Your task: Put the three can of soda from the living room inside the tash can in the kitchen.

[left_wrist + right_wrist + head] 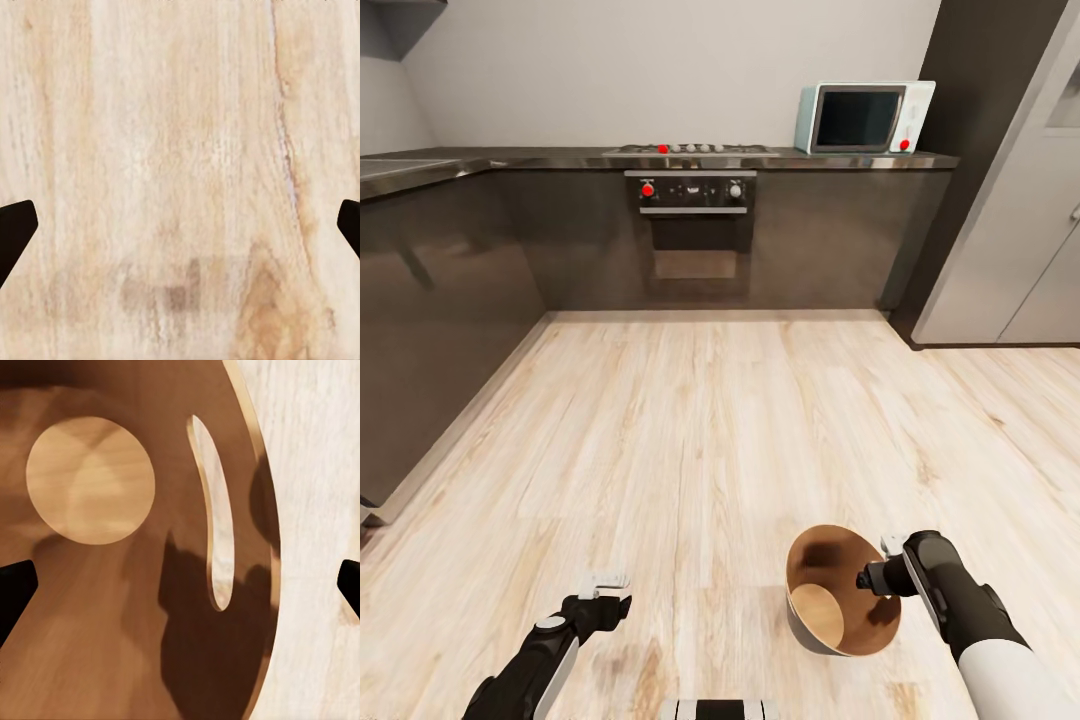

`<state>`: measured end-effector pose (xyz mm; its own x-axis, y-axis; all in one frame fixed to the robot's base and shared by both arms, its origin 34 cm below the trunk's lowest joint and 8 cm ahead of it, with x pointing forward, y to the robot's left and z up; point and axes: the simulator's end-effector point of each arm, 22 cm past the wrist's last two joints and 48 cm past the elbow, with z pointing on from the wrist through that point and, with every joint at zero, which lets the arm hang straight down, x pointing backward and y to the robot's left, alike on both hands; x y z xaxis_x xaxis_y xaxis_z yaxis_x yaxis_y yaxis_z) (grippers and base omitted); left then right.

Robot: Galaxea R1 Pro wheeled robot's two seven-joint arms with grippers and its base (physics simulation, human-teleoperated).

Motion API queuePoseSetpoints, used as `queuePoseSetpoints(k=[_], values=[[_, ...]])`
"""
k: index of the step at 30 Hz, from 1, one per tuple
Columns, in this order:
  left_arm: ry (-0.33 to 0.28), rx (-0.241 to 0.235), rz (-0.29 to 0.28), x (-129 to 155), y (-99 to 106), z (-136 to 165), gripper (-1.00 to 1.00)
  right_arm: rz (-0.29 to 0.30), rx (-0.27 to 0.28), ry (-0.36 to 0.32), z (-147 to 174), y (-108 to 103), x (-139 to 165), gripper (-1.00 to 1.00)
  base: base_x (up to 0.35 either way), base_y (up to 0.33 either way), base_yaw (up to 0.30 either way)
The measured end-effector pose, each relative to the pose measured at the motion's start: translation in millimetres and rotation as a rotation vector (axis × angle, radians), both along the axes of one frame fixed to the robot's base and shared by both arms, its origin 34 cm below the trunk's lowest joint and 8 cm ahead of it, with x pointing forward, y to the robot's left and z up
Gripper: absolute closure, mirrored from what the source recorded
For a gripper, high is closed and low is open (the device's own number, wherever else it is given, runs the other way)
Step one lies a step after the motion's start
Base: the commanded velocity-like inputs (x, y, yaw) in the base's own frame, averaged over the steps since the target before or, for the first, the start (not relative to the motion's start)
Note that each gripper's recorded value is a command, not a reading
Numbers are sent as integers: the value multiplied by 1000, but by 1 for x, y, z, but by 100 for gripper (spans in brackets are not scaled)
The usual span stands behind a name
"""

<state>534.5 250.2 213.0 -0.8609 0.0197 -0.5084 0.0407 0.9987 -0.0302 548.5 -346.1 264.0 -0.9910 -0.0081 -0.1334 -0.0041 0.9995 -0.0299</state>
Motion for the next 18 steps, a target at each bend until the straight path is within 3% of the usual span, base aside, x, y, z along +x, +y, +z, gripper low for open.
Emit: queuePoseSetpoints(k=[4,5,8,10,18], values=[[0,-1,1,0,0,0,-100,0,-1,0,0,0,0,-100,0,0,0],[0,-1,1,0,0,0,-100,-1,-2,0,0,-1,0,100,0,0,0],[-1,-1,1,0,0,0,-100,-2,-4,-1,0,-2,0,100,0,0,0],[-1,-1,1,0,0,0,-100,11,-36,0,1,-10,0,100,0,0,0],[-1,-1,1,0,0,0,-100,15,-41,-1,2,-10,1,100,0,0,0]])
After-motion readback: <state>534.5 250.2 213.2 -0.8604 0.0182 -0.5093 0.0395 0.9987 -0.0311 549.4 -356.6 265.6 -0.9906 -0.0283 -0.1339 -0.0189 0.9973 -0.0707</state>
